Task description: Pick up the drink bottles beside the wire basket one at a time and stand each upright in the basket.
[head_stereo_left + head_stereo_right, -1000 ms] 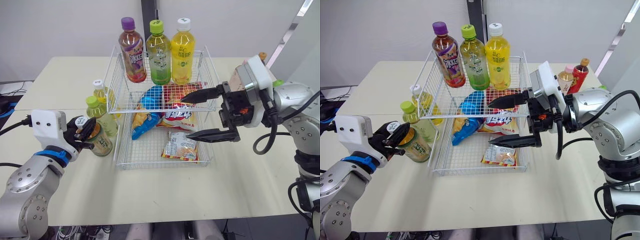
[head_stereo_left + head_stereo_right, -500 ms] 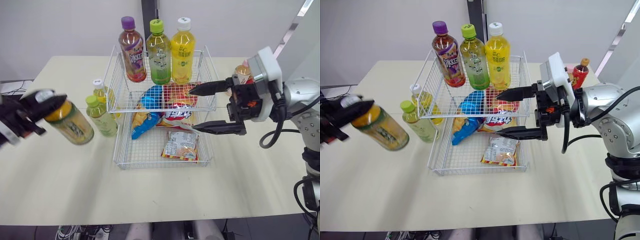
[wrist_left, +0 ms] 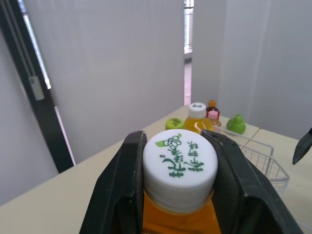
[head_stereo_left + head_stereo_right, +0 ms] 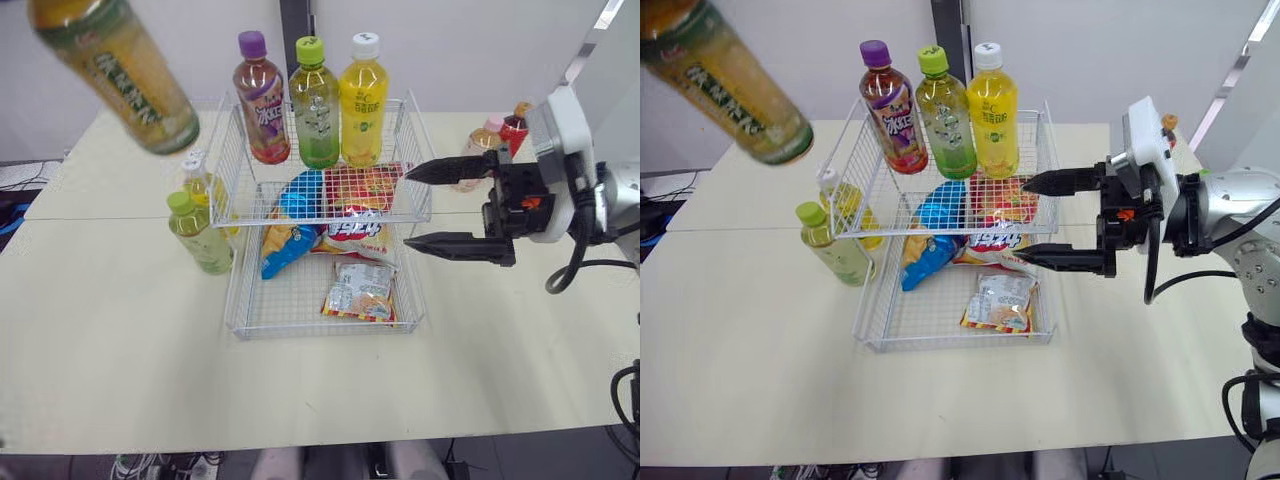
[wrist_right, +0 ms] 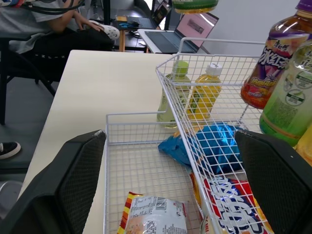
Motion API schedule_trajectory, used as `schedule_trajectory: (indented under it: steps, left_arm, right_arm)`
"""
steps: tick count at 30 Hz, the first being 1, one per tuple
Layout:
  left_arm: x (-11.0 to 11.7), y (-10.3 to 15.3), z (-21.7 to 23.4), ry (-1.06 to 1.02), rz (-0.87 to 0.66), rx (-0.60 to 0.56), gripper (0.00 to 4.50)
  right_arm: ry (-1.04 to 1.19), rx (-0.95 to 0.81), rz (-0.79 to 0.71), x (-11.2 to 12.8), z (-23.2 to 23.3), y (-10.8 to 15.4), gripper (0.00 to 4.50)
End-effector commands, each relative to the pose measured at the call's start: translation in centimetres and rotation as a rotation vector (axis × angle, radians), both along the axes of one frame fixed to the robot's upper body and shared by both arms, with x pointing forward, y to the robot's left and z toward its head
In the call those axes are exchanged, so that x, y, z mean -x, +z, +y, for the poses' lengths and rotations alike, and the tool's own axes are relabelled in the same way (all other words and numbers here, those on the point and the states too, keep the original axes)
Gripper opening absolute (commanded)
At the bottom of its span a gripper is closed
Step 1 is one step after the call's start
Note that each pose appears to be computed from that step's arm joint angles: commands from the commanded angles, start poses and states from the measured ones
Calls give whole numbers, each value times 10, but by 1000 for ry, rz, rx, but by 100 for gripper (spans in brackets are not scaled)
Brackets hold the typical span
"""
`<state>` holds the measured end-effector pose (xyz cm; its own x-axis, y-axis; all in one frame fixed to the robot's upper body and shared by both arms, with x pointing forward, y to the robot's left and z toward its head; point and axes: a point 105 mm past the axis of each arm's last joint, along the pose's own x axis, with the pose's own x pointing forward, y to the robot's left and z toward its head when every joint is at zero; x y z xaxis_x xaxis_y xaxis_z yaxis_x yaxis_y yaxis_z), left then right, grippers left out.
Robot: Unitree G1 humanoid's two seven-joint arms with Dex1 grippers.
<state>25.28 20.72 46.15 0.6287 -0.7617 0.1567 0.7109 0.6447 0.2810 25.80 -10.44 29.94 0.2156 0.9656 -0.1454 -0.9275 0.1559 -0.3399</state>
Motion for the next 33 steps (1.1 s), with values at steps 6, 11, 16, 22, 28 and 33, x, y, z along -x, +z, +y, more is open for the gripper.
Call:
schedule_trajectory:
  steps: [6,11,16,22,28,33]
  left_arm:
    - [-43,-3,-83,-232,41,-70,137]
    - [-66,-30,-112,-276,56,-114,137]
    - [-85,-51,-136,-285,77,-110,137]
    - [-94,-69,-149,-322,123,-116,137]
    - [-97,-75,-150,-347,125,-131,172]
    - [-86,-65,-151,-399,51,-144,324]
  right_arm:
    - [-95,-36,-57,-3,-9,13,450]
    - [-139,-46,-58,-3,-12,12,450]
    - [-201,-42,-61,-1,-17,8,450]
    - [-218,-40,-59,3,-20,6,450]
    - [-227,-37,-57,5,-25,5,450]
    - [-228,-32,-54,7,-27,3,450]
